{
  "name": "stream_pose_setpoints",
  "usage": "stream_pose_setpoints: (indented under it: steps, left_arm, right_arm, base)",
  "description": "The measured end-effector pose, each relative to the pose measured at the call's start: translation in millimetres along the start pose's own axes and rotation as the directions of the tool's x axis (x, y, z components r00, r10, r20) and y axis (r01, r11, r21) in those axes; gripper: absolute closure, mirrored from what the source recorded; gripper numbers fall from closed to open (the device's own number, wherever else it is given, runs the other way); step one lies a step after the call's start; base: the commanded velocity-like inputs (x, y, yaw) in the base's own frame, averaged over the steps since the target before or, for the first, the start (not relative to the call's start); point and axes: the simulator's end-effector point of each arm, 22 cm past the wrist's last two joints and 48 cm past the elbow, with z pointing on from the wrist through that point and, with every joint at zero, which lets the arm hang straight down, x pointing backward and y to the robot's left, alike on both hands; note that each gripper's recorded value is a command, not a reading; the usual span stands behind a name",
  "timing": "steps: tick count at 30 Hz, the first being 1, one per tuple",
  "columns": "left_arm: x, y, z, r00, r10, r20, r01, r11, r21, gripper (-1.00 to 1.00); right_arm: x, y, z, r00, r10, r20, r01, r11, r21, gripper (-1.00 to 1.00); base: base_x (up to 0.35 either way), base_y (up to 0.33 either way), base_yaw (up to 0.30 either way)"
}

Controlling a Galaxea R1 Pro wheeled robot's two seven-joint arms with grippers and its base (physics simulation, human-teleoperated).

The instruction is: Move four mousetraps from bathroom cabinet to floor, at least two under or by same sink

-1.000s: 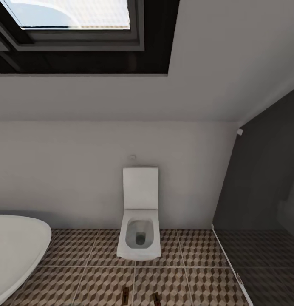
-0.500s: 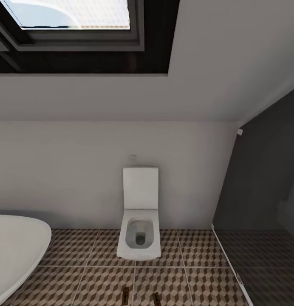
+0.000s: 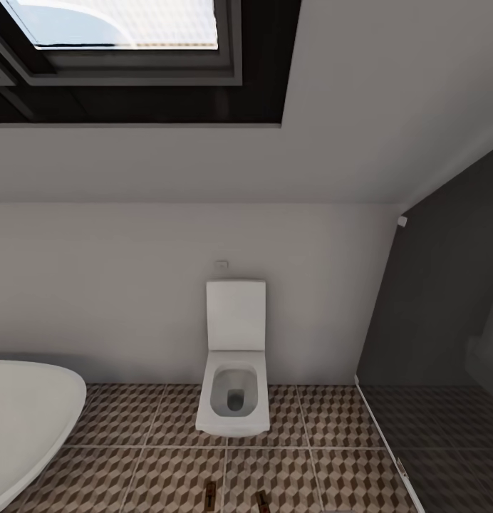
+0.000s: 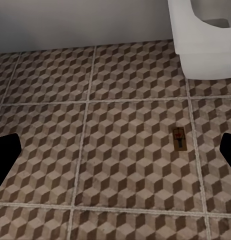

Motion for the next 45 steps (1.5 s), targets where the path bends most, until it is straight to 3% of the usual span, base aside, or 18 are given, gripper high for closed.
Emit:
stream_pose_setpoints:
  steps: [25,45]
  left_arm:
    - [1,-1,-0.7,1.000,0.000,-0.002,0.000,1.000,0.001,-1.00]
    - [8,-4,-1.0,1.000,0.001,-0.019,-0.001,1.000,0.006,-1.00]
  right_arm:
    - [0,0,-0.1,1.000,0.011,0.003,-0.011,1.000,0.006,-1.00]
    - [10,-6,-0.8,1.000,0.003,-0.021,-0.003,1.000,0.012,-1.00]
  base:
    - [0.000,0.000,0.003]
    - [0.000,0.000,0.171]
